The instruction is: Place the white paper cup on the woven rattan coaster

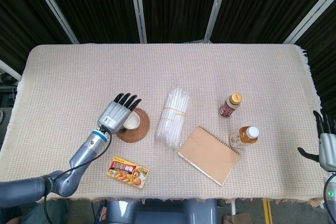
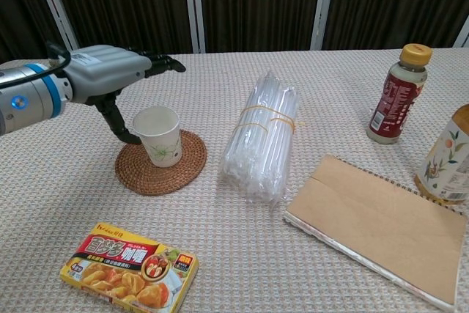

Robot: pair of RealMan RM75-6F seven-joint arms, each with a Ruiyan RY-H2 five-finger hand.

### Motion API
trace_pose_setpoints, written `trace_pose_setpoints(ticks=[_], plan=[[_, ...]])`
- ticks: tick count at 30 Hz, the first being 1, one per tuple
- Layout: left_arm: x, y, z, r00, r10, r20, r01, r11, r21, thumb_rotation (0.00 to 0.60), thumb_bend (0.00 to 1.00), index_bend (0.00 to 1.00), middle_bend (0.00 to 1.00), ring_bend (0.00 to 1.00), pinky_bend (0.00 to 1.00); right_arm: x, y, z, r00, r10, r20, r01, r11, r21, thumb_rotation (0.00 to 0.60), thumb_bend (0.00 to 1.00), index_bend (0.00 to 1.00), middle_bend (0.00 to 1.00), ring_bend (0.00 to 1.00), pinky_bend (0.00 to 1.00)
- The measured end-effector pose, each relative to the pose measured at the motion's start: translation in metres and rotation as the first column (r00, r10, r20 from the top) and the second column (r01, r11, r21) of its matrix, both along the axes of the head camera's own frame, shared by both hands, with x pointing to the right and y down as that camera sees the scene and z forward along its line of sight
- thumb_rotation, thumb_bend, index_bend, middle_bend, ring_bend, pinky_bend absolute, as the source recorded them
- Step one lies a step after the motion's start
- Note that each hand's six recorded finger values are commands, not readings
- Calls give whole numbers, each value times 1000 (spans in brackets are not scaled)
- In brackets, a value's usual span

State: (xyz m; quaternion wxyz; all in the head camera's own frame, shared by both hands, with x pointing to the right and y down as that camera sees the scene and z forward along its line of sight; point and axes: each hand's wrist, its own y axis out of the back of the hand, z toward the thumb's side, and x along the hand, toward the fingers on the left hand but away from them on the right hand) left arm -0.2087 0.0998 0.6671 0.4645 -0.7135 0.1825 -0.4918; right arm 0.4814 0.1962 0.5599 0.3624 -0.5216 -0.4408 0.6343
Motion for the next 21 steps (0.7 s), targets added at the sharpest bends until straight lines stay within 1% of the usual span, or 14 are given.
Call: trace_pose_setpoints(ticks=[2,5,8,10,12,14,16,18,21], plan=[[-6,-3,-10,1000,-18,-17,18,1000,24,600,0,0,0,0,0,0,0,-1,1000,-3,3,3,1000,3,600,0,0,0,0,0],[-25,-9,-29,997,-61,-40,64,995,79,600,0,0,0,0,0,-2,0,-2,1000,-11,10,11,1000,10,600,0,0,0,0,0],[-52,-10,-47,990,-127,-56,134,983,129,600,0,0,0,0,0,-4,1,-3,1000,-23,19,23,1000,13,600,0,0,0,0,0],[-78,-4,-57,979,-193,-65,201,968,153,600,0,0,0,0,0,-6,2,-4,999,-33,22,33,999,13,600,0,0,0,0,0],[-107,8,-67,961,-264,-80,274,947,166,600,0,0,0,0,0,-8,3,-6,999,-43,28,43,999,14,600,0,0,0,0,0],[-131,22,-75,944,-316,-95,328,928,174,600,0,0,0,0,0,-8,4,-8,998,-51,33,50,999,18,600,0,0,0,0,0],[-157,41,-82,925,-364,-109,378,910,172,600,0,0,0,0,0,-9,5,-9,998,-55,38,54,998,21,600,0,0,0,0,0],[-176,61,-85,911,-396,-114,410,899,155,600,0,0,0,0,0,-10,5,-11,997,-59,44,58,998,23,600,0,0,0,0,0],[-195,81,-86,907,-407,-105,419,897,138,600,0,0,0,0,0,-11,6,-13,997,-63,50,61,998,27,600,0,0,0,0,0]])
